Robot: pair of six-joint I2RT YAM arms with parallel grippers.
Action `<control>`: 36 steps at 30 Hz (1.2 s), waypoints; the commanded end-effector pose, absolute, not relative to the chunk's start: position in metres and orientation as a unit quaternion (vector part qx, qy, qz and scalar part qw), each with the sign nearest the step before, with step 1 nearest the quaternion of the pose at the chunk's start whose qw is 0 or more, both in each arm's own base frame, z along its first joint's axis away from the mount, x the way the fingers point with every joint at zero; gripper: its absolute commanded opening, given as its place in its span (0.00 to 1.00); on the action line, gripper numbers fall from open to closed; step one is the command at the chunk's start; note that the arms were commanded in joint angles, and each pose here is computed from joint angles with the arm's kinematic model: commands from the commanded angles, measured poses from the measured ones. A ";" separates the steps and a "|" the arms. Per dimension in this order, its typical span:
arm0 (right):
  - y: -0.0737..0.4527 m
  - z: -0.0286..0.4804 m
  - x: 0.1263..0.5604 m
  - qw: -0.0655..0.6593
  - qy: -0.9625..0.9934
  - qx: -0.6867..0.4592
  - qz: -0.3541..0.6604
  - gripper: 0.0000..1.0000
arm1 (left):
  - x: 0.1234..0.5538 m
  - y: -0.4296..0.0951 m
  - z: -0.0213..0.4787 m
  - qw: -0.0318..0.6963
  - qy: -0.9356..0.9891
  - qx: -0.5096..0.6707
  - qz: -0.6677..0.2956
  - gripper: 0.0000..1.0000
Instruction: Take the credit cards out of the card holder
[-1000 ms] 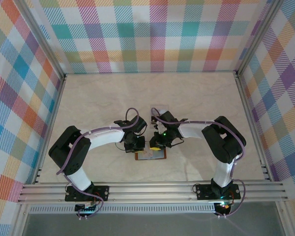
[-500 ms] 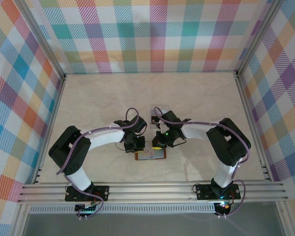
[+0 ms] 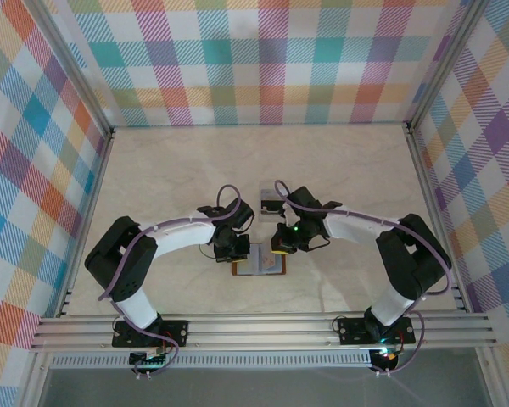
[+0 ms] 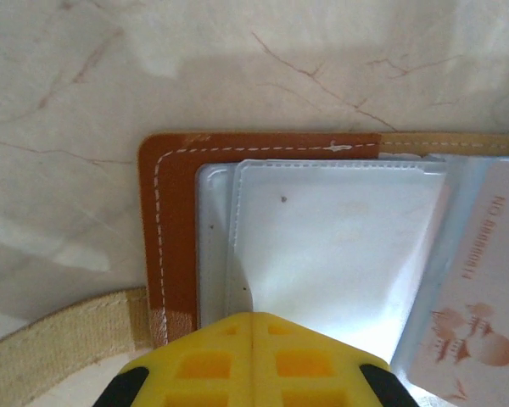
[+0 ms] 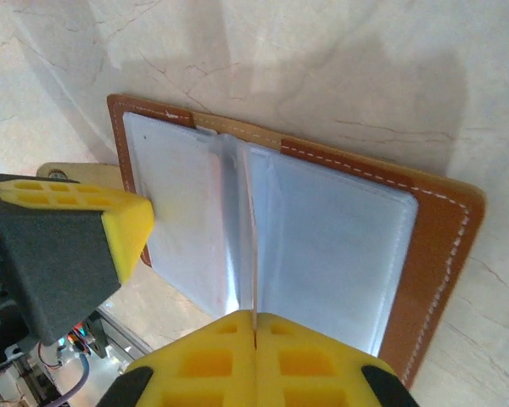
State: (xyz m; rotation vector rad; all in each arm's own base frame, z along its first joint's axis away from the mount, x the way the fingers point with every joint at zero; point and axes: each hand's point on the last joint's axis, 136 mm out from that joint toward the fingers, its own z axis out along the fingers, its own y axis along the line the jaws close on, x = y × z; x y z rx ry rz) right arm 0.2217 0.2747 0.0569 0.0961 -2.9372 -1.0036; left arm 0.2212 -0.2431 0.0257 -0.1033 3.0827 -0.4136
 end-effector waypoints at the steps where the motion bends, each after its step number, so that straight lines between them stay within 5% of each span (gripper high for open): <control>1: 0.268 0.070 0.222 0.009 -0.949 0.039 -0.313 0.02 | 0.222 -0.241 0.028 0.014 0.993 -0.020 -0.114 0.07; 10: 0.258 0.092 0.230 -0.027 -0.955 0.095 -0.280 0.00 | 0.229 -0.243 0.056 0.048 0.990 -0.019 -0.133 0.08; 26: 0.237 0.128 0.274 -0.170 -0.818 0.540 -0.106 0.00 | 0.225 -0.205 0.044 0.056 0.988 -0.064 -0.130 0.09; 36: 0.229 0.133 0.298 -0.158 -0.716 0.680 -0.017 0.00 | 0.222 -0.195 0.037 0.046 0.986 -0.074 -0.140 0.10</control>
